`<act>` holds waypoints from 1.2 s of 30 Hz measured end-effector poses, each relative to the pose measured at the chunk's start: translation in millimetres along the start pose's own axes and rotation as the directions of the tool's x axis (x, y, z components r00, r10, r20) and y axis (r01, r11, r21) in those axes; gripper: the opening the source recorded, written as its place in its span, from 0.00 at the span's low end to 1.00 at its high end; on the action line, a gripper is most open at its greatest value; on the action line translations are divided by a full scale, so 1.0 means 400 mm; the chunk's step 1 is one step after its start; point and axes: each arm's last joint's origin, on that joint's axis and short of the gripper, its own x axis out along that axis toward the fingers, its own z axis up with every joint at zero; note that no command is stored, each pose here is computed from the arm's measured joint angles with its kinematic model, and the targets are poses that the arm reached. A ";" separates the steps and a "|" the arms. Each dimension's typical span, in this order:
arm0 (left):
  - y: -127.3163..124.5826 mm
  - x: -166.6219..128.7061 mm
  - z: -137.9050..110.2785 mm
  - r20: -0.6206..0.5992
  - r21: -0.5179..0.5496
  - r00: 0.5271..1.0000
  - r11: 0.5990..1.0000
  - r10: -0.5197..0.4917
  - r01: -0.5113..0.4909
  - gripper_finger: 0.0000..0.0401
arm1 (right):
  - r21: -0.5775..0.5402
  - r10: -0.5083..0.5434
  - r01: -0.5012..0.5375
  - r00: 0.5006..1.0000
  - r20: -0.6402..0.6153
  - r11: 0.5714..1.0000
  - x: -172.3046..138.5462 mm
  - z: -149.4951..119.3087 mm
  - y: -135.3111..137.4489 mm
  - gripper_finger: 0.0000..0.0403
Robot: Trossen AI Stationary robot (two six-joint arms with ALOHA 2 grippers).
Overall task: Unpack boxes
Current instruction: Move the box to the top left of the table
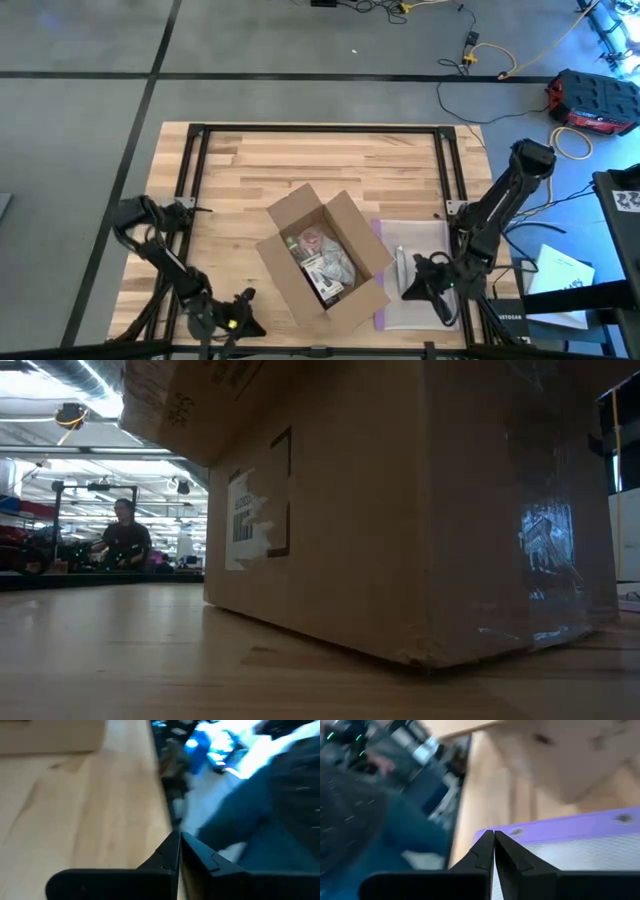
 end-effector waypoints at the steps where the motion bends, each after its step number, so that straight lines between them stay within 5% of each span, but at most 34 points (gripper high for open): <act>1: 0.004 0.011 -0.010 0.020 -0.001 0.999 0.999 0.038 -0.038 0.00 | 0.000 -0.028 0.028 0.999 0.031 1.000 0.001 -0.012 -0.010 0.00; 8: 0.039 0.036 -0.044 0.293 -0.154 0.886 0.932 0.361 -0.329 0.00 | -0.166 -0.129 0.144 0.987 0.094 0.976 0.019 -0.056 -0.041 0.00; 18: 0.074 0.041 -0.059 0.433 -0.209 0.744 0.859 0.509 -0.467 0.00 | -0.131 -0.050 0.082 0.972 0.231 0.988 0.073 -0.076 -0.012 0.00; 26: 0.074 0.036 -0.065 0.432 -0.202 0.743 0.858 0.511 -0.472 0.00 | -0.112 -0.092 0.127 0.956 0.278 0.986 0.114 -0.117 -0.035 0.00; 36: 0.064 0.027 -0.074 0.434 -0.221 0.751 0.867 0.497 -0.446 0.00 | -0.081 -0.120 0.147 0.956 0.268 0.986 0.179 -0.087 -0.048 0.00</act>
